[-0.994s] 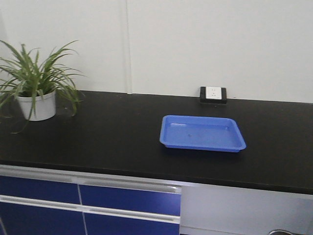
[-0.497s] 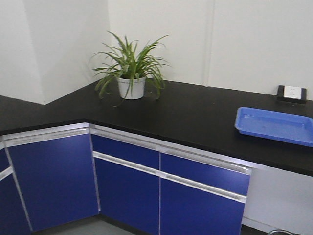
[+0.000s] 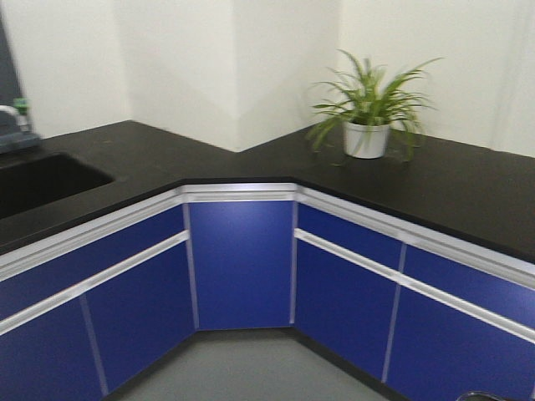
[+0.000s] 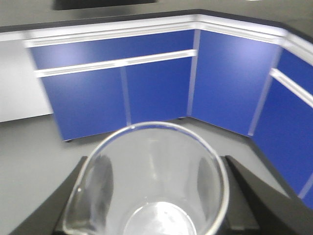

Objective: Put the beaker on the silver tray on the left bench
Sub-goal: 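Drive the base to the bench with the silver tray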

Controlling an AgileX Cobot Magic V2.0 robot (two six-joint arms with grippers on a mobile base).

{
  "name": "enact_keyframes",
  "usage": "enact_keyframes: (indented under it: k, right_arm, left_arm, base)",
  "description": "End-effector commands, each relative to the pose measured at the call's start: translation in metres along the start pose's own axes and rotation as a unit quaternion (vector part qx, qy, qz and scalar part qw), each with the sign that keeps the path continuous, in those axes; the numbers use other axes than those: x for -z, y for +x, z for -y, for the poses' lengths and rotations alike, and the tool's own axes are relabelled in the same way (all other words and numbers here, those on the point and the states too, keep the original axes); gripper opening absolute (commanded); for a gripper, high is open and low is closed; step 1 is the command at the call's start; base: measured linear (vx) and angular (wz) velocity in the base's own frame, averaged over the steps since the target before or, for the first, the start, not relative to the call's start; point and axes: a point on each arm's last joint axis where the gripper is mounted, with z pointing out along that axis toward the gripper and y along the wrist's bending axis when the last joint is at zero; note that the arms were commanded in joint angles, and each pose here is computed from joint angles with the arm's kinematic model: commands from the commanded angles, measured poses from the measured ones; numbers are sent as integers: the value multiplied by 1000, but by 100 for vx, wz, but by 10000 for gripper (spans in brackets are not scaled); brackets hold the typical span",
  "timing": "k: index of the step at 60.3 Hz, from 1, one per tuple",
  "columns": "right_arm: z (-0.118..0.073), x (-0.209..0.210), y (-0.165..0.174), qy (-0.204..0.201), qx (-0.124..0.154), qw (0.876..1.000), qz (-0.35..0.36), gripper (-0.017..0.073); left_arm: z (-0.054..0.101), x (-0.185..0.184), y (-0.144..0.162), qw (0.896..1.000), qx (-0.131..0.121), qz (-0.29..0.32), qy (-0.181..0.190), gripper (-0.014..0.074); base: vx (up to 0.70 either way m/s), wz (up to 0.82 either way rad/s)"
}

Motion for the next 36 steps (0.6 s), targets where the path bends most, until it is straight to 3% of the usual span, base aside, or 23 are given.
enact_keyframes:
  k: [1,36]
  right_arm:
    - [-2,4,-17,-7,9,998,54,-10]
    - [-2,4,-17,-7,9,998,54,-10]
  left_arm:
    - [1,-2,-1,999,1,32,3,1]
    - [1,-2,-1,999,1,32,3,1]
  base:
    - [-26,57]
    - [-21,51]
